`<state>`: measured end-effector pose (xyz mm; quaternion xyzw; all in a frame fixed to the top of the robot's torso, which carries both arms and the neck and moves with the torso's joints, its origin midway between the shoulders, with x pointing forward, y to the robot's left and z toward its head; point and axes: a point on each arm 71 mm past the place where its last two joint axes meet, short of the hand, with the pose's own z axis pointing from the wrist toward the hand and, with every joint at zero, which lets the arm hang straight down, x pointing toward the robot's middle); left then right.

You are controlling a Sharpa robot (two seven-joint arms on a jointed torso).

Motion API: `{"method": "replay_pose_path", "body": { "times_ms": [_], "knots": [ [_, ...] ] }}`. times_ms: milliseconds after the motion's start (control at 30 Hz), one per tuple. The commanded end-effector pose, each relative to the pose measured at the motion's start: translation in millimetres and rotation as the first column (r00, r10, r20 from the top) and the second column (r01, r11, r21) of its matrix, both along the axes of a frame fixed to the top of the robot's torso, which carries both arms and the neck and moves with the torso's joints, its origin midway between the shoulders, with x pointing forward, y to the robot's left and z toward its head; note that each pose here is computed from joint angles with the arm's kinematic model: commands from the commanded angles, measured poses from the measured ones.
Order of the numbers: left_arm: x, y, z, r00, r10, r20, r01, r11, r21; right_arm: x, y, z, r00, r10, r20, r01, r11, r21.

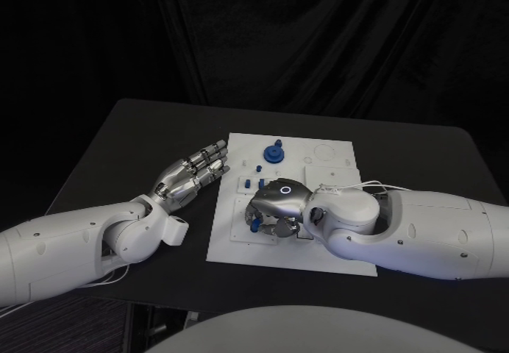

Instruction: Assemble the parts on the task board

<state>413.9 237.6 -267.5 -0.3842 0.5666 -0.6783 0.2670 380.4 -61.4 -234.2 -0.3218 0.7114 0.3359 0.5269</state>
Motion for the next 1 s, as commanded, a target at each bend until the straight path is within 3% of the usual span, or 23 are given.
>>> {"method": "replay_pose_path", "body": {
  "times_ms": [33, 333, 500, 800, 900, 1000],
  "knots": [
    [-0.5, -0.9, 2.4, 1.0, -0.003, 0.024, 0.003, 1.0, -0.031, -0.1, -0.3, -1.7, 1.0, 0.003, 0.003, -0.003, 1.0, -0.008],
    [0.0, -0.2, 1.9, 1.0, -0.001, 0.024, 0.002, 1.0, -0.029, 0.8, -1.4, -0.4, 1.0, 0.002, -0.005, -0.001, 1.0, 0.026],
    [-0.4, 1.6, 2.1, 1.0, 0.003, 0.025, -0.003, 1.0, -0.027, -0.5, -12.1, 8.4, 0.999, -0.028, -0.014, 0.03, 0.996, 0.087],
    [-1.4, 6.6, 2.8, 0.999, 0.022, 0.03, -0.021, 1.0, -0.019, 17.7, -68.2, 69.1, 0.982, -0.188, 0.015, 0.177, 0.947, 0.268],
    [-1.6, 6.9, 3.1, 0.999, 0.028, 0.032, -0.027, 0.999, -0.019, 20.1, -90.0, 79.9, 0.969, -0.245, -0.02, 0.24, 0.926, 0.29],
    [-1.8, 6.2, 3.7, 0.999, 0.033, 0.036, -0.033, 0.999, -0.023, 19.7, -110.9, 83.4, 0.953, -0.292, -0.083, 0.303, 0.899, 0.316]
  ]
}}
